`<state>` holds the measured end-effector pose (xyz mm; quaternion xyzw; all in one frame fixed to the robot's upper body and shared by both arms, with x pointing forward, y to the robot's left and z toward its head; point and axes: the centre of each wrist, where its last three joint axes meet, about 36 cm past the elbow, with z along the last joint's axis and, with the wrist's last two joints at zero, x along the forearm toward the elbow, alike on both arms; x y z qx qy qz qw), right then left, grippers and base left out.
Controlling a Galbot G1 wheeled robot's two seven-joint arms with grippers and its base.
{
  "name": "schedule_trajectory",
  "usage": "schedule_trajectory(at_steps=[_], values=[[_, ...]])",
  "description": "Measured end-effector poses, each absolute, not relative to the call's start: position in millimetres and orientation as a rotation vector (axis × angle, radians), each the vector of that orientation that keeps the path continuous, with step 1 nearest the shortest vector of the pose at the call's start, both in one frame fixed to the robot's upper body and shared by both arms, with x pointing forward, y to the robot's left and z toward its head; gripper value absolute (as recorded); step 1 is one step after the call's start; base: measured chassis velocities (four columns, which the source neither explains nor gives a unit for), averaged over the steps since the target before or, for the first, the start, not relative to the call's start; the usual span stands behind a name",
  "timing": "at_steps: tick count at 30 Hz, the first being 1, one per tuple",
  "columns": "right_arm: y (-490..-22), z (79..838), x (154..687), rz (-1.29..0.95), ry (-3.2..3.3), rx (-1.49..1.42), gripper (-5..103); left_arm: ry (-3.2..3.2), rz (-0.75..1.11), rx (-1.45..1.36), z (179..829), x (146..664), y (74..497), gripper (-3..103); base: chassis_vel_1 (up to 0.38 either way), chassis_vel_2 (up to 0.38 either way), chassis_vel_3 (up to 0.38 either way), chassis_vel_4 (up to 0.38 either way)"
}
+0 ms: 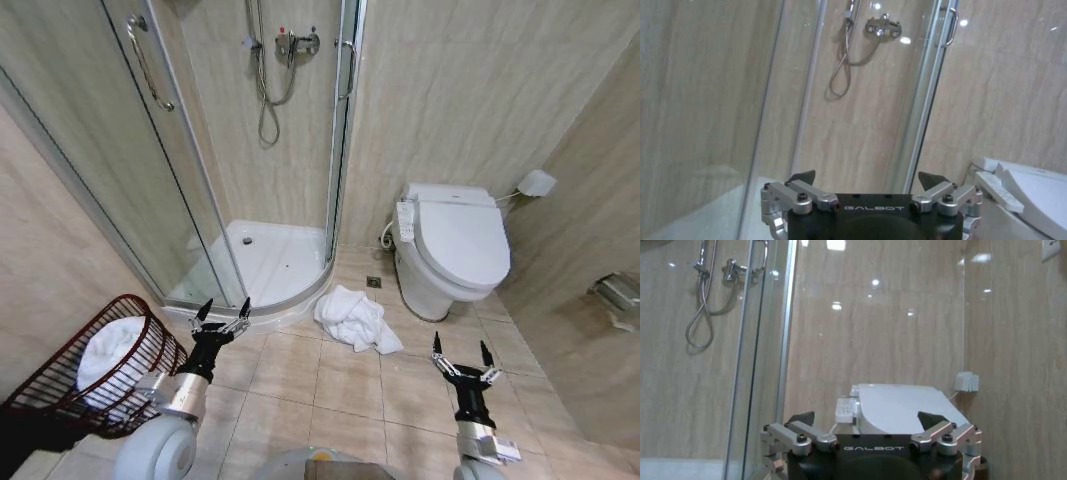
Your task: Discard the used towel into the hamper.
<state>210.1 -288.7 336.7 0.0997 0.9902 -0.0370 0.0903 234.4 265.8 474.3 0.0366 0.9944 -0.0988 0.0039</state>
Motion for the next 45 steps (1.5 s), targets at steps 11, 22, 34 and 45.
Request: schedule_trajectory(at_steps=[11, 22, 34, 45], values=[[-290.6, 333.2, 204.4, -0.118, 2.94, 0.286, 100, 3.117, -0.31, 0.114, 474.2, 234.4, 265.8, 100, 0.0, 0.0, 0.0, 0.0], [-287.4, 332.4, 213.4, -0.076, 2.904, 0.277, 100, 3.116, -0.31, 0.115, 474.3, 234.4, 265.8, 100, 0.0, 0.0, 0.0, 0.0], [-287.1, 332.7, 216.2, -0.067, 2.948, 0.282, 100, 3.116, -0.31, 0.114, 474.3, 234.4, 265.8, 100, 0.0, 0.0, 0.0, 0.0], [-288.3, 328.1, 211.7, -0.051, 2.987, 0.229, 100, 3.117, -0.31, 0.114, 474.2, 234.4, 265.8, 100, 0.0, 0.0, 0.0, 0.0]])
